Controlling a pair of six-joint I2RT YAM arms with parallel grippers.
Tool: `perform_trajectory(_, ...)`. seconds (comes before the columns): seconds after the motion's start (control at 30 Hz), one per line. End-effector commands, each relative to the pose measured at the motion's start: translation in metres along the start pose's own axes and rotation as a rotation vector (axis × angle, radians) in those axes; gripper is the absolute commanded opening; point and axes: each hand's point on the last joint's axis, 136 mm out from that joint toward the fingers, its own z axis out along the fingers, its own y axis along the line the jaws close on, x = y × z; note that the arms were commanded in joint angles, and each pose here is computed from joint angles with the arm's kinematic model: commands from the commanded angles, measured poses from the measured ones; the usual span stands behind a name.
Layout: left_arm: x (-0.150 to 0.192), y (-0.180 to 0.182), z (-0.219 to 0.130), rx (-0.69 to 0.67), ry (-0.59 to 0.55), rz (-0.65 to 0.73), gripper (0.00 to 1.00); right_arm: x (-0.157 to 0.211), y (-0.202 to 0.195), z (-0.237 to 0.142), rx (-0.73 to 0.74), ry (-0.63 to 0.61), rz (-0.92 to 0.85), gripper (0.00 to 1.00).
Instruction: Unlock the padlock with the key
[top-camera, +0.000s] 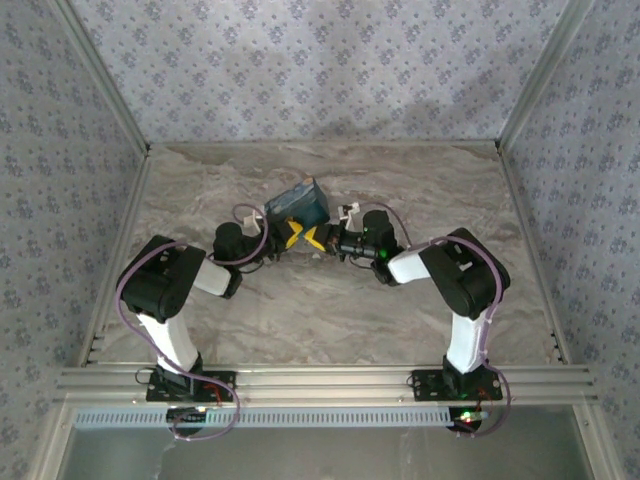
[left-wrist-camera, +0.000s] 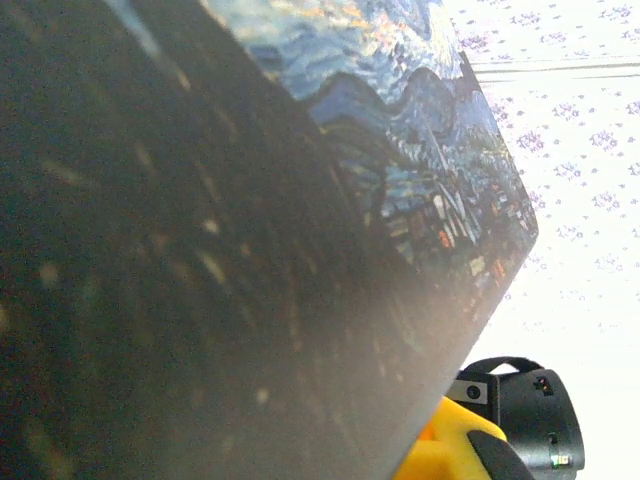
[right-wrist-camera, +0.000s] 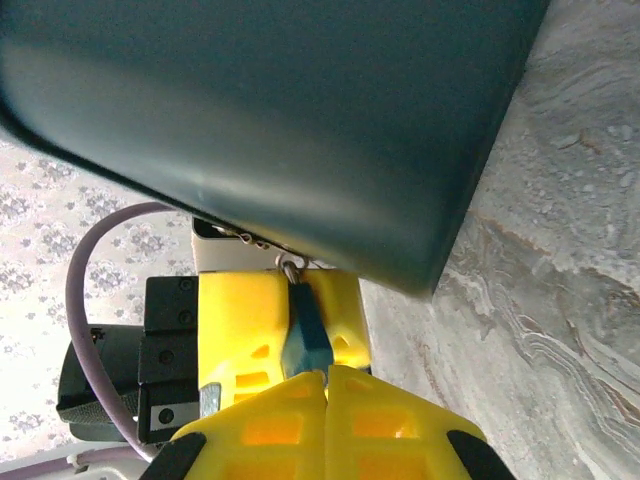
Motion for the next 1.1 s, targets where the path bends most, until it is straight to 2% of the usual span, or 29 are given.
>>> perform_trajectory(0.0,0.038,-0.042,0.006,0.14,0.189,0.109,0.0,-0.016,-0.012,0.003,0.047,-0.051,-0.007,0.0)
perform_trajectory(0.2,0.039,-0.042,0.007,0.141,0.192,0.108,0.0,-0.01,-0.014,0.01,0.1,-0.053,-0.066,0.0)
perform_trajectory(0.3,0.043,-0.044,0.009,0.144,0.21,0.113,0.0,-0.01,0.0,0.021,0.047,-0.068,-0.029,0.0)
perform_trajectory(0.47,0.045,-0.036,0.008,0.129,0.218,0.118,0.0,-0.03,0.019,0.025,-0.169,-0.132,0.221,0.0)
perform_trajectory(0.53,0.045,-0.034,0.008,0.123,0.214,0.124,0.0,-0.029,0.007,0.027,-0.203,-0.141,0.396,0.0)
perform_trajectory(0.6,0.044,-0.032,0.008,0.108,0.214,0.134,0.0,-0.018,-0.015,0.028,-0.166,-0.129,0.546,0.0)
perform_trajectory(0.73,0.039,-0.029,0.007,0.1,0.192,0.14,0.0,-0.01,-0.039,0.019,-0.113,-0.152,0.618,0.0)
perform_trajectory(0.83,0.034,-0.031,0.006,0.108,0.177,0.143,0.0,-0.011,-0.038,0.015,-0.114,-0.146,0.624,0.0)
perform_trajectory(0.93,0.034,-0.033,0.005,0.112,0.181,0.157,0.0,-0.011,-0.044,0.013,-0.11,-0.155,0.718,0.0)
perform_trajectory(1.07,0.037,-0.033,0.002,0.103,0.184,0.196,0.0,-0.008,-0.023,0.019,-0.16,-0.147,0.806,0.0)
